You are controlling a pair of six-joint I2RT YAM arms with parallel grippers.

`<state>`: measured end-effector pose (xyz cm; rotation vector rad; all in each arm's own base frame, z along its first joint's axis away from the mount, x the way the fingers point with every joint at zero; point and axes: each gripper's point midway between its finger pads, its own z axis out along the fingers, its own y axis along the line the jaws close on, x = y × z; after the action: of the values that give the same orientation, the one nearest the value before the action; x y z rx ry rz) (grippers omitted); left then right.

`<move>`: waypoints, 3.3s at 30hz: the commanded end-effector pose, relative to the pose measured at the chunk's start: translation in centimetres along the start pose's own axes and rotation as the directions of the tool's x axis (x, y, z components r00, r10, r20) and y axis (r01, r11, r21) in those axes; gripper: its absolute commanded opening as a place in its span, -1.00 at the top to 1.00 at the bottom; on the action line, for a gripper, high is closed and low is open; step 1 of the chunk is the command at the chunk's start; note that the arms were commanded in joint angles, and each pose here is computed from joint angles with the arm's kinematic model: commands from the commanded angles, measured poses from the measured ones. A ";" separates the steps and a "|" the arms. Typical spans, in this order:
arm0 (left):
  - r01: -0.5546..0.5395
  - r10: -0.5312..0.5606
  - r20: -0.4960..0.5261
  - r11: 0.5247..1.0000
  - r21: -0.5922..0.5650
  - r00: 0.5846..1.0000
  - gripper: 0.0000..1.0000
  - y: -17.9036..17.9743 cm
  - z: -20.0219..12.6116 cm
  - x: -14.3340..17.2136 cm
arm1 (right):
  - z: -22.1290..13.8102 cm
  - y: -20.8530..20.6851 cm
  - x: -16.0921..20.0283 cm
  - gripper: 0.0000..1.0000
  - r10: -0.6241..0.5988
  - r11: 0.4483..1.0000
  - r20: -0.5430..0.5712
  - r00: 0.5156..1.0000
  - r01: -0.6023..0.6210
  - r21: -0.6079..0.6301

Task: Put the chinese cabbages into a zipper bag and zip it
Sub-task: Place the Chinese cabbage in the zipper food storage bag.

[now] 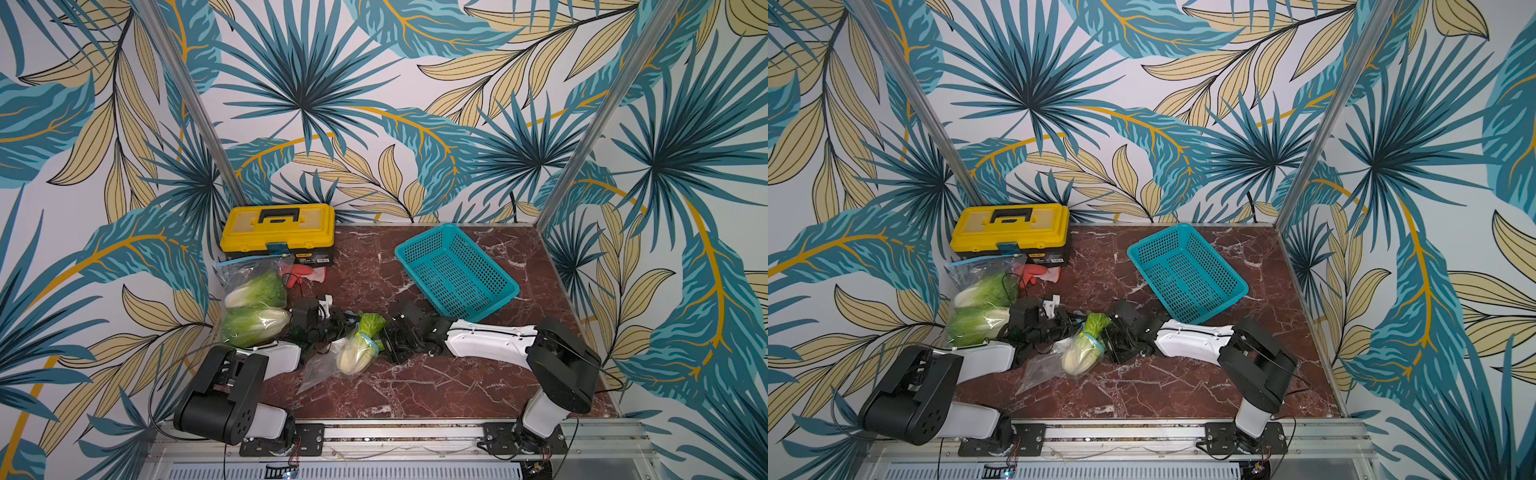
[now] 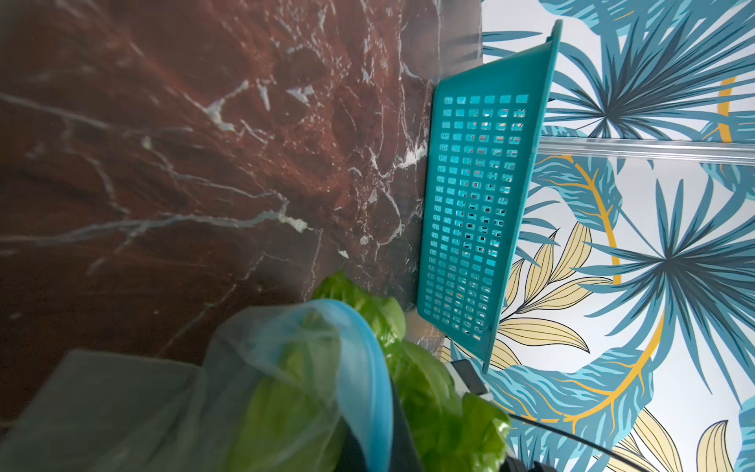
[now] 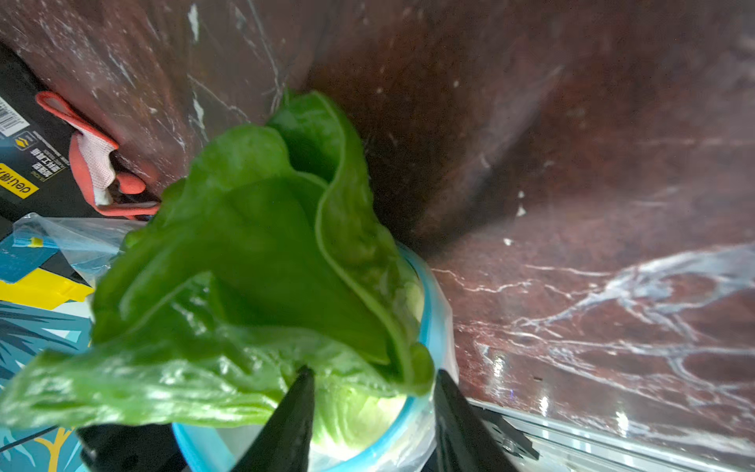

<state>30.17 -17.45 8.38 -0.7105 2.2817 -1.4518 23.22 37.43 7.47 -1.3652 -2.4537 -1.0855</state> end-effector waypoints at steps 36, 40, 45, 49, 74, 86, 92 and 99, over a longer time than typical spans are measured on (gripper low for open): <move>-0.450 0.449 0.029 0.890 0.081 0.893 1.00 -15.9 -5.1 -0.5 | -19.4 12.7 0.9 1.00 -0.882 -0.083 0.389 -0.265 0.900 0.427; -0.443 0.444 0.042 0.896 -0.029 0.895 1.00 -17.2 -6.3 -1.6 | -18.6 12.5 -1.4 1.00 -0.899 -0.100 0.329 -0.289 0.867 0.488; -0.502 0.514 0.047 0.851 -0.154 0.856 1.00 -19.9 -7.5 -0.2 | -19.5 14.1 -2.4 1.00 -0.880 0.087 0.465 -0.098 0.929 0.360; -0.529 0.567 0.035 0.788 -0.314 0.823 1.00 -18.1 -6.4 -0.5 | -18.7 14.6 -2.1 1.00 -0.801 0.102 0.590 -0.102 0.948 0.301; -0.597 0.577 -0.218 0.625 -0.503 0.787 1.00 -5.2 -1.4 0.5 | -10.0 3.5 -1.5 0.18 -0.980 -0.156 0.073 -0.186 0.939 0.305; -0.575 0.555 -0.219 0.622 -0.531 0.803 1.00 -0.9 -2.1 1.4 | -13.6 7.9 -5.6 0.11 -0.927 0.375 0.080 0.367 0.892 0.253; -0.571 0.558 -0.206 0.628 -0.529 0.804 1.00 -1.0 -2.5 1.5 | -12.6 8.2 -4.0 0.11 -0.948 0.312 0.024 0.318 0.909 0.276; -0.572 0.564 -0.194 0.636 -0.518 0.802 1.00 -1.8 -2.4 1.4 | -11.0 8.2 -2.6 0.10 -0.961 0.256 -0.036 0.276 0.927 0.273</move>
<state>27.60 -16.98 10.11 -0.0456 2.6540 -0.4697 29.65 31.02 19.31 0.3470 -3.4206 -0.7412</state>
